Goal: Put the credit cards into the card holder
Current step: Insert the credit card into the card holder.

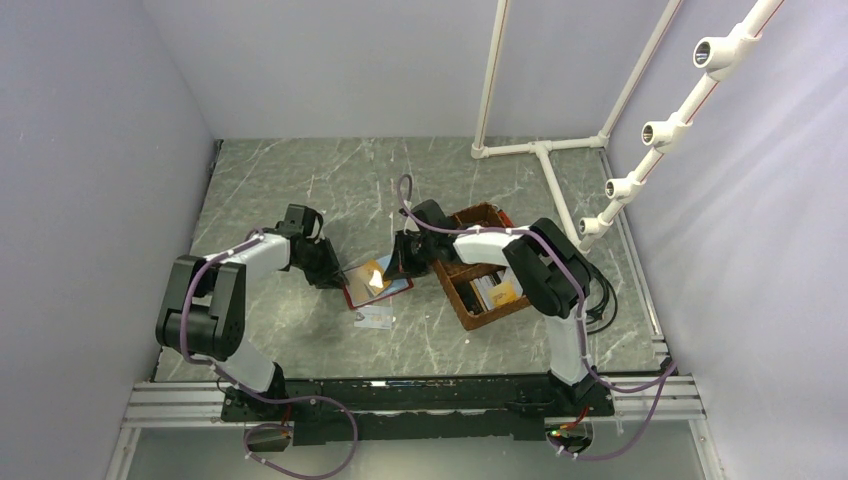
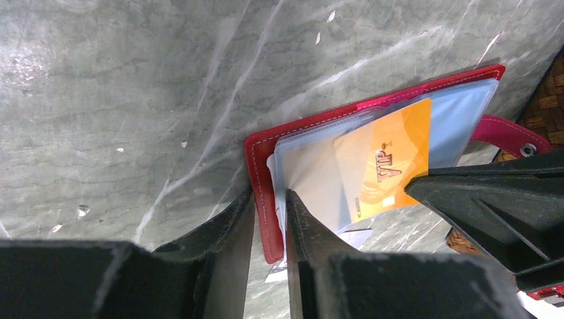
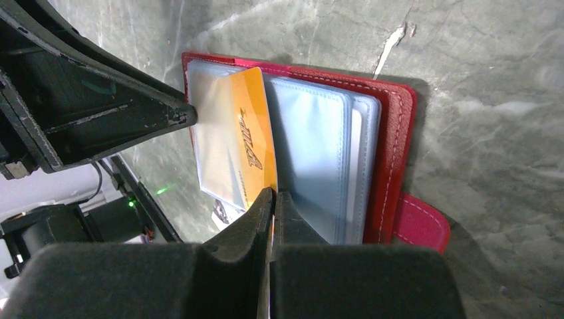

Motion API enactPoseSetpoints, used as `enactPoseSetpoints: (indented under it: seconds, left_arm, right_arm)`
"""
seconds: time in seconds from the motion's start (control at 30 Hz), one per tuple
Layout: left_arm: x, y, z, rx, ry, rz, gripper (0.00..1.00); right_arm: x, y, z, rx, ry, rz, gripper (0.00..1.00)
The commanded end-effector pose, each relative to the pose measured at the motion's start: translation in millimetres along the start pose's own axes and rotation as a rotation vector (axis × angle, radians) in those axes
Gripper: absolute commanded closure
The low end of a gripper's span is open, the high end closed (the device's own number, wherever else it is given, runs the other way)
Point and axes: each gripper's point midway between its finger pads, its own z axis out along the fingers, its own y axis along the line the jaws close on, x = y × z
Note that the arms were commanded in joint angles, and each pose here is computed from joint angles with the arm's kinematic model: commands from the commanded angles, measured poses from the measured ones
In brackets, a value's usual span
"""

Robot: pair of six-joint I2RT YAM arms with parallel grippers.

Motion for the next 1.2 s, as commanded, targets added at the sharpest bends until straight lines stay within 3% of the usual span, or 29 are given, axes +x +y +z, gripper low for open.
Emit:
enactPoseSetpoints:
  seconds: [0.0,0.77,0.9,1.03,1.17]
  left_arm:
    - [12.3,23.6,0.3,-0.078,0.02,-0.022,0.72]
    - [13.7,13.6,-4.2,-0.021,-0.005,-0.075,0.73]
    - [10.6,15.6,-13.9,-0.031,-0.032,-0.08,0.64]
    - [7.7,24.5,-29.1,-0.034,-0.074,-0.121,0.4]
    - [13.5,32.5,-35.5,-0.045,-0.101,-0.153,0.41]
  right_arm:
    - [-18.4,-8.1,-4.7,0.056,-0.102,-0.03,1.0]
    - [3.0,10.1,12.1,0.06,-0.131,0.088,1.0]
    - [1.7,6.4,10.9,0.083,-0.142,0.086,1.0]
    - [2.7,7.0,12.1,0.073,-0.131,0.052,1.0]
    - [3.0,7.9,11.3,0.072,-0.117,0.0,1.0]
